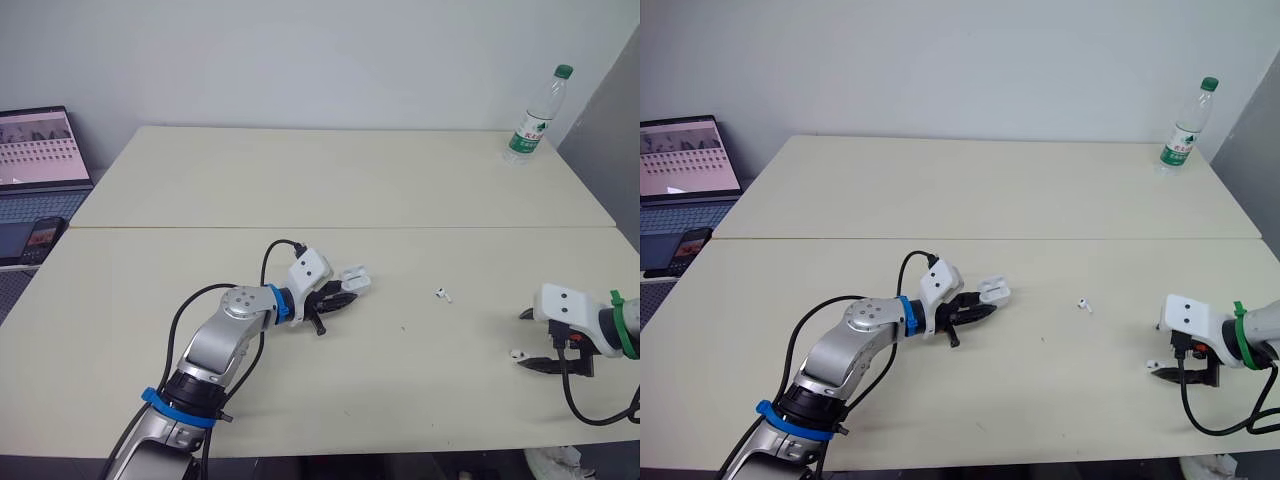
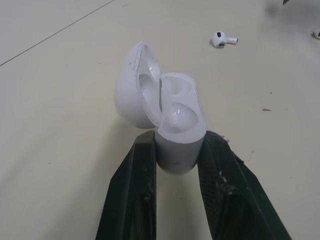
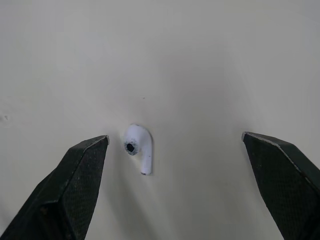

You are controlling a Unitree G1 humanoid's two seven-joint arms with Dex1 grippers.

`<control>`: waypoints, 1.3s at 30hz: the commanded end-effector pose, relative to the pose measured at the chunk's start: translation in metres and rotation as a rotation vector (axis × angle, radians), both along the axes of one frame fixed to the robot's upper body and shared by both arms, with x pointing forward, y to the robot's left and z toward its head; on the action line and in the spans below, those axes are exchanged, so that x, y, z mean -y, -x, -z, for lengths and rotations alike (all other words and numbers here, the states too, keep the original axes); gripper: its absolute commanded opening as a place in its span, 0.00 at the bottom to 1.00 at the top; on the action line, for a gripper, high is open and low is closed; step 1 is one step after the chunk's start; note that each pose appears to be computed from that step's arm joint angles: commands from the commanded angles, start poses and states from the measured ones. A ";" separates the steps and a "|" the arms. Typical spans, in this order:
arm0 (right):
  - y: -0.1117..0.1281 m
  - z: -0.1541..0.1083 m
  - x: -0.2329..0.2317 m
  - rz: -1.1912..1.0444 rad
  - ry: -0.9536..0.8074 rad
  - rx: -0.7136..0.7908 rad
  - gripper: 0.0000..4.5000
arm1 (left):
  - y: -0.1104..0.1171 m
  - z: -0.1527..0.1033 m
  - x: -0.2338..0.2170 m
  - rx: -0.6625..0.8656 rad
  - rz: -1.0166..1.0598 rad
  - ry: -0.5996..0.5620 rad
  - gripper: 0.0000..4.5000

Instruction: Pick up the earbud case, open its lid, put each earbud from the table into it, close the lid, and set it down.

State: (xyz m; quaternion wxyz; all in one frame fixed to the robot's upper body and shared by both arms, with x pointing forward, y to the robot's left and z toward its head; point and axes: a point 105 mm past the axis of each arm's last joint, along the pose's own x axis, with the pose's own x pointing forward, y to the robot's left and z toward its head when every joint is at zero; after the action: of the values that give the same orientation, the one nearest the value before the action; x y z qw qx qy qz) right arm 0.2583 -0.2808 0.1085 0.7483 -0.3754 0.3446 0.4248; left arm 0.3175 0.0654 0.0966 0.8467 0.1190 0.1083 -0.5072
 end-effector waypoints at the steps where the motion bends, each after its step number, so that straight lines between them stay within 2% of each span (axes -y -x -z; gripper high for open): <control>1: -0.008 -0.005 0.001 0.004 0.021 0.048 0.99 | 0.000 -0.012 0.003 0.049 0.008 0.011 0.17; 17: -0.019 -0.018 0.002 -0.004 0.034 0.101 0.99 | -0.001 -0.012 0.004 0.048 0.011 0.012 0.17; 27: 0.003 -0.008 -0.004 0.008 0.049 -0.061 0.99 | -0.002 -0.012 0.005 0.052 0.015 0.010 0.17; 33: -0.003 -0.004 -0.005 0.199 0.064 -0.117 0.99 | -0.002 -0.013 0.007 0.053 0.016 0.013 0.17; 39: -0.005 -0.005 -0.019 0.271 0.069 -0.149 0.99 | -0.002 -0.012 0.008 0.053 0.017 0.015 0.17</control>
State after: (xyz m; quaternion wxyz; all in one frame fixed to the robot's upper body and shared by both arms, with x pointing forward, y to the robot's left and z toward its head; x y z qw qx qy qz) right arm 0.2598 -0.2642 0.1060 0.7516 -0.3104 0.4676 0.3465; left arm 0.3181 0.0620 0.0975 0.8461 0.1177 0.1047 -0.5092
